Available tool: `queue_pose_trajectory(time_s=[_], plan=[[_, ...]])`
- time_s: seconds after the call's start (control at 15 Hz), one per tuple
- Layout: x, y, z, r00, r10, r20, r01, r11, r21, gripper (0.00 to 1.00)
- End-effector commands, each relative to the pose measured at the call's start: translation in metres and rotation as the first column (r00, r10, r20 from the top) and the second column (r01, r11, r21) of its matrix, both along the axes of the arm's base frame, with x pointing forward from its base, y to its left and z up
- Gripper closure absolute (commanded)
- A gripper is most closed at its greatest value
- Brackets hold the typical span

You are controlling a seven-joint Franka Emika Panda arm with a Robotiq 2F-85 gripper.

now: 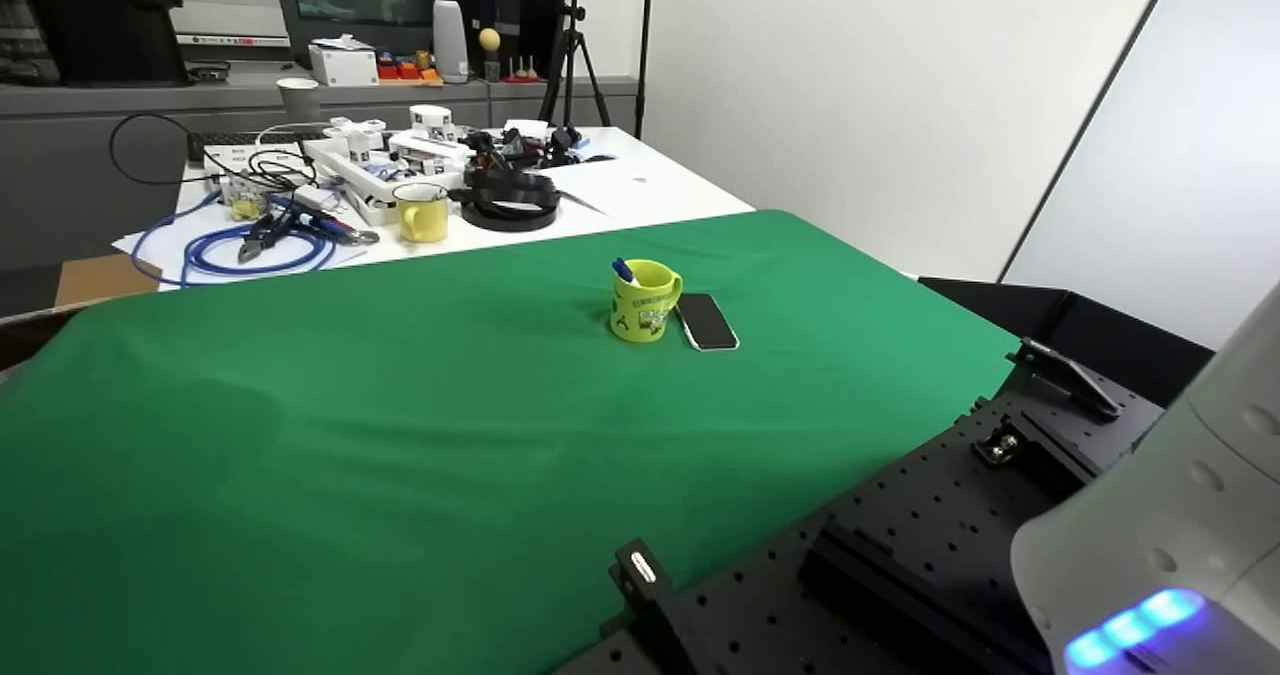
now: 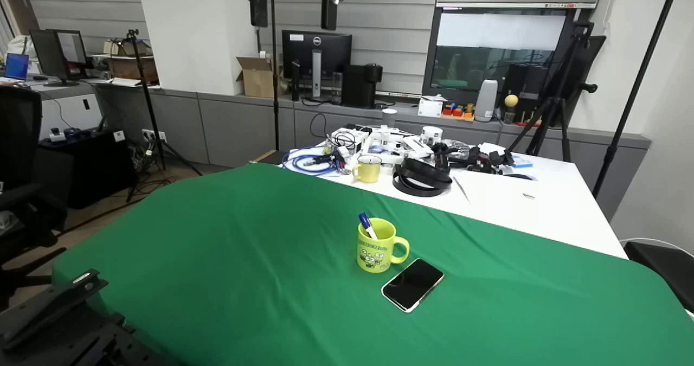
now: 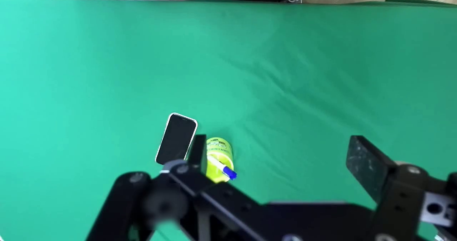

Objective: Remove the marker from the mug and put it on the table

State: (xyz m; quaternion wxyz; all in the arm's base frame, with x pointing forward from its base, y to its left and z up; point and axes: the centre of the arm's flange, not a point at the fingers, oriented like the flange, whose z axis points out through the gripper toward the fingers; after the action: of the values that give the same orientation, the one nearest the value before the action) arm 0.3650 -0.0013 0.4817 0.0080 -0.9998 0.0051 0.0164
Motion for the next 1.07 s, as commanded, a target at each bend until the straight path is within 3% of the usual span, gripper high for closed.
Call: queue_pose_trajectory(time_s=[0.0, 0.4, 0.67, 1.0], plan=[[0.000, 0.000, 0.000, 1.000, 0.000, 0.000, 0.000, 1.000, 0.000, 0.00], [0.000, 0.000, 0.000, 1.000, 0.000, 0.000, 0.000, 1.000, 0.000, 0.00], [0.051, -0.016, -0.017, 0.999, -0.053, 0.006, 0.053, 0.995, -0.084, 0.00], [0.113, -0.033, -0.054, 0.999, -0.028, 0.029, 0.033, 0.981, -0.193, 0.00]])
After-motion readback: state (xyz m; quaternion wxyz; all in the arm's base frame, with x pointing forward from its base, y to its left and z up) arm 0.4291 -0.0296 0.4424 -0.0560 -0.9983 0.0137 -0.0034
